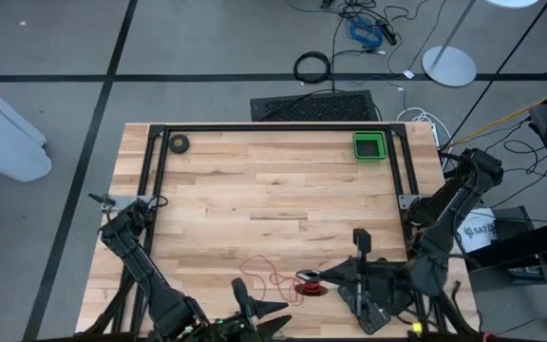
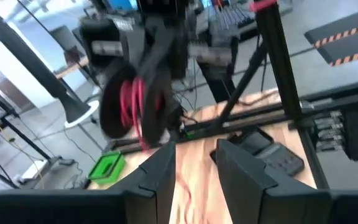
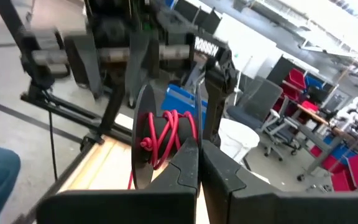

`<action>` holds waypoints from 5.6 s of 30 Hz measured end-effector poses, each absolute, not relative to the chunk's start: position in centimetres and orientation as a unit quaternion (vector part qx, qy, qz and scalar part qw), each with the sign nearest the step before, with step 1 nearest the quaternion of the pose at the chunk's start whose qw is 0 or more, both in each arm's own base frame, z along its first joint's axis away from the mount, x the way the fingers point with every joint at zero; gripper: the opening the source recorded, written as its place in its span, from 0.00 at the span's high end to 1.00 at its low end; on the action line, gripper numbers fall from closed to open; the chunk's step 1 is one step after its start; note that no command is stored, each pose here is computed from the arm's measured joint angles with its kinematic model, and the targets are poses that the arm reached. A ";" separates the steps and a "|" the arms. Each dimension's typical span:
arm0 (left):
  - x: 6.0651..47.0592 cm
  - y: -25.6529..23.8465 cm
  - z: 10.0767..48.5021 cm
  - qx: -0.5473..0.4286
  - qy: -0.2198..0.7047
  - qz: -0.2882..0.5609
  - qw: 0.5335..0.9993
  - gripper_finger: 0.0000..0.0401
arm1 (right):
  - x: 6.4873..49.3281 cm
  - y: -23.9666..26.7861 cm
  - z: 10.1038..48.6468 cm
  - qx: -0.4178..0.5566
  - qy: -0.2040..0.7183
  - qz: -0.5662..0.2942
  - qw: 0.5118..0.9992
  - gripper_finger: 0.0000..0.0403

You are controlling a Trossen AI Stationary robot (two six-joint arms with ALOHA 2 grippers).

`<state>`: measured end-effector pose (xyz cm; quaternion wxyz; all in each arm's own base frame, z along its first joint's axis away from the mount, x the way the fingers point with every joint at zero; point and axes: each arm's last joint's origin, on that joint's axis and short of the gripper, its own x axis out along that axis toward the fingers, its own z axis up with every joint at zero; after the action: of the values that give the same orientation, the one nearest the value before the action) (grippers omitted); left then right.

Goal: Coil cords
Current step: Coil the red wire on the black spool

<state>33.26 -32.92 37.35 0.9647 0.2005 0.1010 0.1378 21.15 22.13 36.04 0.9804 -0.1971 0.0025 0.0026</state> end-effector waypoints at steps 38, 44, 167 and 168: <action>35.7 -30.8 37.2 0.206 0.111 0.116 0.965 0.69 | 22.5 21.9 35.4 -0.190 0.002 0.069 0.979 1.00; 35.6 -30.9 37.3 0.203 0.109 0.117 0.966 0.70 | 22.5 21.9 35.4 -0.191 0.002 0.069 0.979 1.00; 28.6 -34.0 40.2 0.221 0.073 0.247 0.941 0.98 | 38.1 19.8 23.3 0.035 -0.032 0.253 0.966 0.80; 28.6 -34.0 40.2 0.221 0.073 0.247 0.941 0.98 | 38.1 19.9 23.3 0.032 -0.027 0.253 0.967 0.80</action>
<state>28.63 -34.00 40.23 0.9407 0.2210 0.0734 0.2468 38.13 19.87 23.32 0.9666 0.0321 -0.0273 0.2529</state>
